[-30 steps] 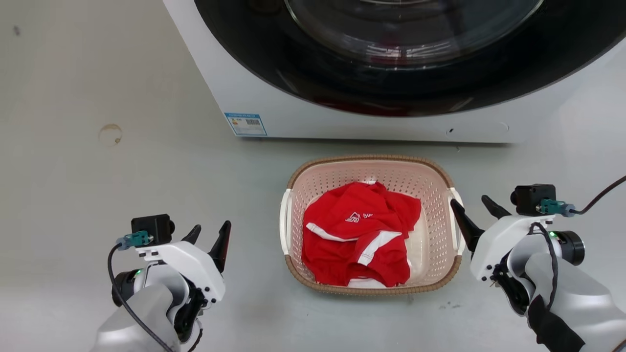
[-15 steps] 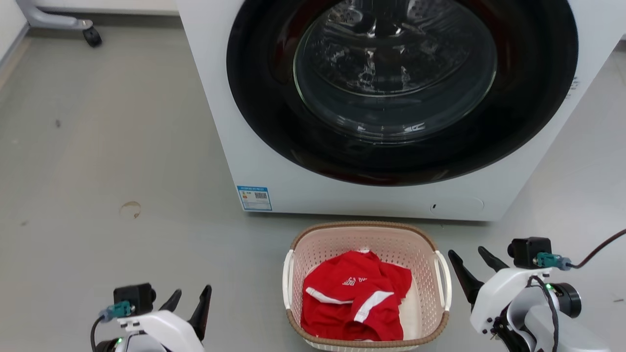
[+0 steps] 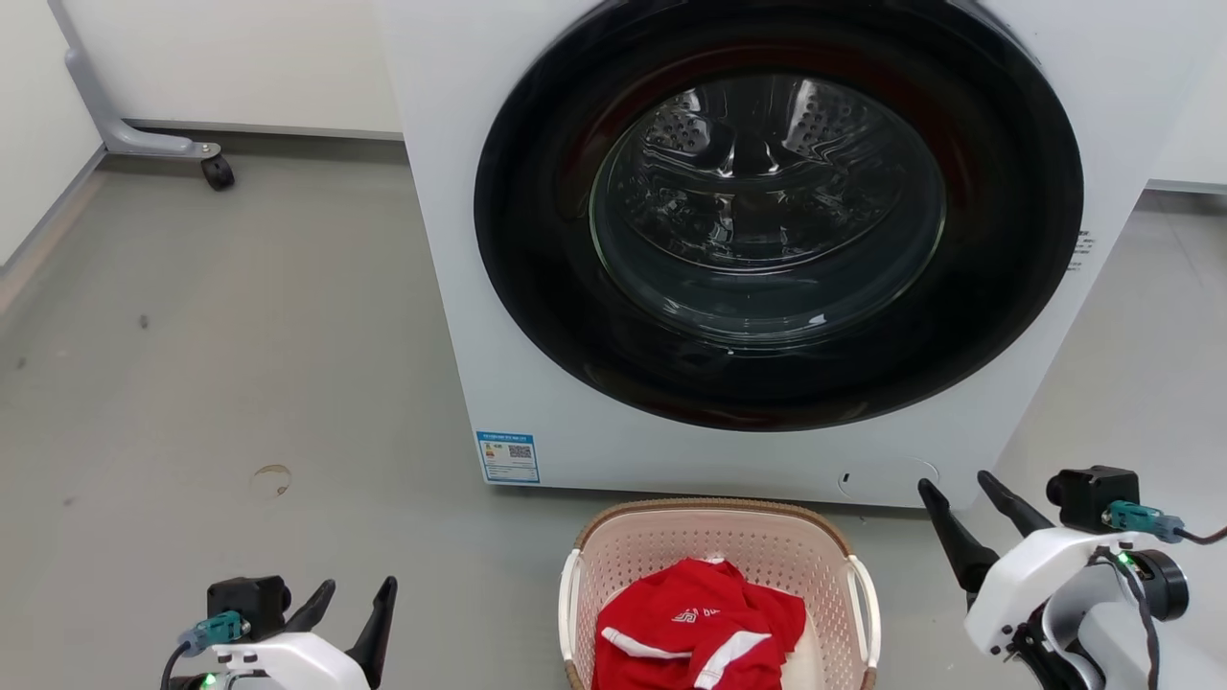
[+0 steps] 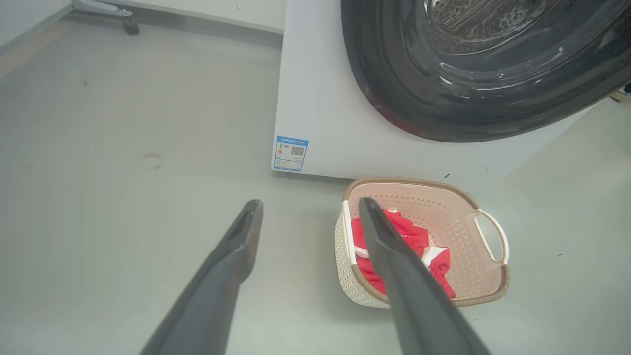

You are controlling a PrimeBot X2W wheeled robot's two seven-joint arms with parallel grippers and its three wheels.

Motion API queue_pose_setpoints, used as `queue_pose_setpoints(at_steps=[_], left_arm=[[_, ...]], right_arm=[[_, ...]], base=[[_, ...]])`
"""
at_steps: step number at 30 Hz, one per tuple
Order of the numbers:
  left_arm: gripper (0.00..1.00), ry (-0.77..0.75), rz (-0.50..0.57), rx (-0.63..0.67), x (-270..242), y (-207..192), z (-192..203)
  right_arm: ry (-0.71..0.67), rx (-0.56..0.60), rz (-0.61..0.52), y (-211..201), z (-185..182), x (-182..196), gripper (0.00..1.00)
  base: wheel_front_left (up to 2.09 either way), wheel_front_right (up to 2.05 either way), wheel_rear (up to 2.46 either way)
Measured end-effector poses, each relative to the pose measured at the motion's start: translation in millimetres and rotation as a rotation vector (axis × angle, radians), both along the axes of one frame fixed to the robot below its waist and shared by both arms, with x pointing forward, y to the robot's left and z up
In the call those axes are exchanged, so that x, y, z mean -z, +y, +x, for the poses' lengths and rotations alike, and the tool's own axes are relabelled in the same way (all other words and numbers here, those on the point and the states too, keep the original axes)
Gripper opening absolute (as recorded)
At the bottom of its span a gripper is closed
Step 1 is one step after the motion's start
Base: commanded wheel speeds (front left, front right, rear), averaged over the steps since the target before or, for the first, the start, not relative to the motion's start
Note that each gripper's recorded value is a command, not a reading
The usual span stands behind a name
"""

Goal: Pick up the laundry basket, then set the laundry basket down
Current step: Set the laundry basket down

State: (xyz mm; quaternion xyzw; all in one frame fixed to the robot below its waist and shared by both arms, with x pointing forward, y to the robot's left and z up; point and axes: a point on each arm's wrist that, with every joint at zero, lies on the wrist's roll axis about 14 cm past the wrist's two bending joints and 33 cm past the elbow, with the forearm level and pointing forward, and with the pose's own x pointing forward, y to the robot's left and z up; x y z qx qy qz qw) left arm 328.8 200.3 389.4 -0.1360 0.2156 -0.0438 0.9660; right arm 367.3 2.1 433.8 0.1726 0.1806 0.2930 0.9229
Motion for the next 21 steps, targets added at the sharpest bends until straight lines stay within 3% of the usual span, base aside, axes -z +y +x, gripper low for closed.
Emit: queue_pose_setpoints(at_steps=[11, 21], left_arm=[[1.00, -0.138, 0.022, -0.101, -52, 20, -9], [1.00, -0.163, 0.058, -0.179, -90, 38, -38]], right_arm=[[-0.098, 0.130, 0.023, -47, 19, -25, 1.00], [-0.148, 0.206, 0.018, -79, 18, -32, 1.00]], base=[[0.00, 0.00, 0.00], [0.00, 0.00, 0.00]])
